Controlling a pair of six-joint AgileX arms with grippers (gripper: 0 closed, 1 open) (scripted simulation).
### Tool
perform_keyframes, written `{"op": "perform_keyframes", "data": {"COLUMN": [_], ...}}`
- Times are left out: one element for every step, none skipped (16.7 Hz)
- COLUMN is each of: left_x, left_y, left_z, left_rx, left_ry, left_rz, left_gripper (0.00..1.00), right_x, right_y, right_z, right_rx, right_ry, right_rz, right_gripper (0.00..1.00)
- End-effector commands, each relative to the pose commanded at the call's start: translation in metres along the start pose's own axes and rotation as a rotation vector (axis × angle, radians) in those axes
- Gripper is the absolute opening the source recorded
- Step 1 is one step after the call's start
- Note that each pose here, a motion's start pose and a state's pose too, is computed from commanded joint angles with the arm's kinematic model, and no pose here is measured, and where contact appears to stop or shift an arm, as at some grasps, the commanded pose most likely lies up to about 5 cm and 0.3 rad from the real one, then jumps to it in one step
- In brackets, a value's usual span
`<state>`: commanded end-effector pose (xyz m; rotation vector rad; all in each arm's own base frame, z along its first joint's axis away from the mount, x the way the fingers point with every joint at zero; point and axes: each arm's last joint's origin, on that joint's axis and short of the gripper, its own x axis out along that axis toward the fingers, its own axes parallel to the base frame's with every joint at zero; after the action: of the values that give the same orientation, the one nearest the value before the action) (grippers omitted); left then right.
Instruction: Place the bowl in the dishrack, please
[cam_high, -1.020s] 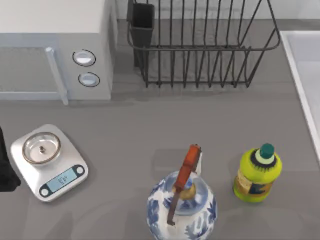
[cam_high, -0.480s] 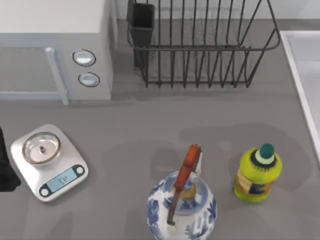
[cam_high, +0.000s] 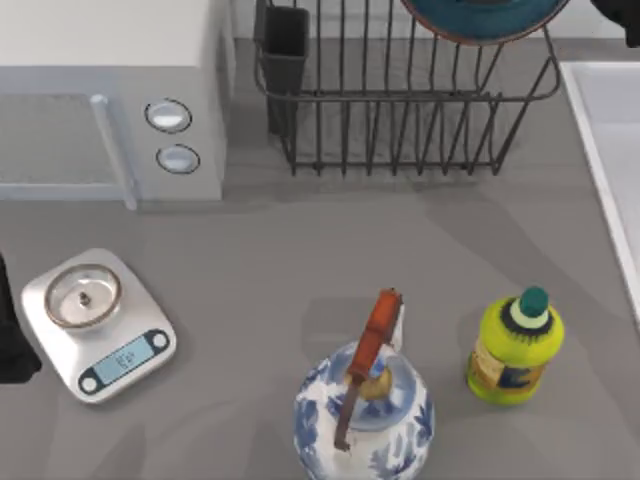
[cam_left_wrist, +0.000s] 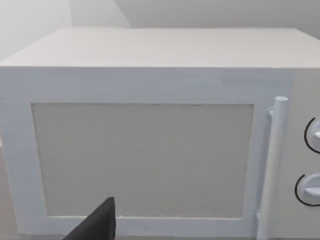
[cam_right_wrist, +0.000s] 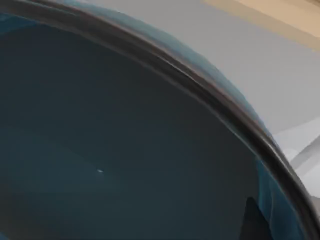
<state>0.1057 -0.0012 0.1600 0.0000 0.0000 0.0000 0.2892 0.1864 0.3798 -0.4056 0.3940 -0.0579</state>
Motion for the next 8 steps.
{"op": "perform_keyframes", "data": {"left_x": [0.0,0.0,0.0,0.0,0.0,0.0,0.0,0.0], "left_y": [0.0,0.0,0.0,0.0,0.0,0.0,0.0,0.0], "left_z": [0.0,0.0,0.0,0.0,0.0,0.0,0.0,0.0], "left_rx": [0.0,0.0,0.0,0.0,0.0,0.0,0.0,0.0], "left_ry": [0.0,0.0,0.0,0.0,0.0,0.0,0.0,0.0], "left_rz": [0.0,0.0,0.0,0.0,0.0,0.0,0.0,0.0], "left_gripper": [1.0,1.0,1.0,1.0,1.0,1.0,1.0,1.0], "right_x": [-0.022,-0.043,-0.063,-0.08,-0.095,-0.106,-0.115,-0.12], "right_y": [0.018,0.033,0.043,0.05,0.055,0.057,0.059,0.059], "right_z": [0.007,0.013,0.017,0.019,0.02,0.021,0.021,0.021], "right_rx": [0.053,0.112,0.173,0.231,0.284,0.329,0.364,0.389], "right_ry": [-0.09,-0.169,-0.233,-0.285,-0.324,-0.353,-0.372,-0.384], "right_rz": [0.013,0.026,0.038,0.047,0.053,0.055,0.055,0.052], "right_gripper": [0.0,0.0,0.0,0.0,0.0,0.0,0.0,0.0]}}
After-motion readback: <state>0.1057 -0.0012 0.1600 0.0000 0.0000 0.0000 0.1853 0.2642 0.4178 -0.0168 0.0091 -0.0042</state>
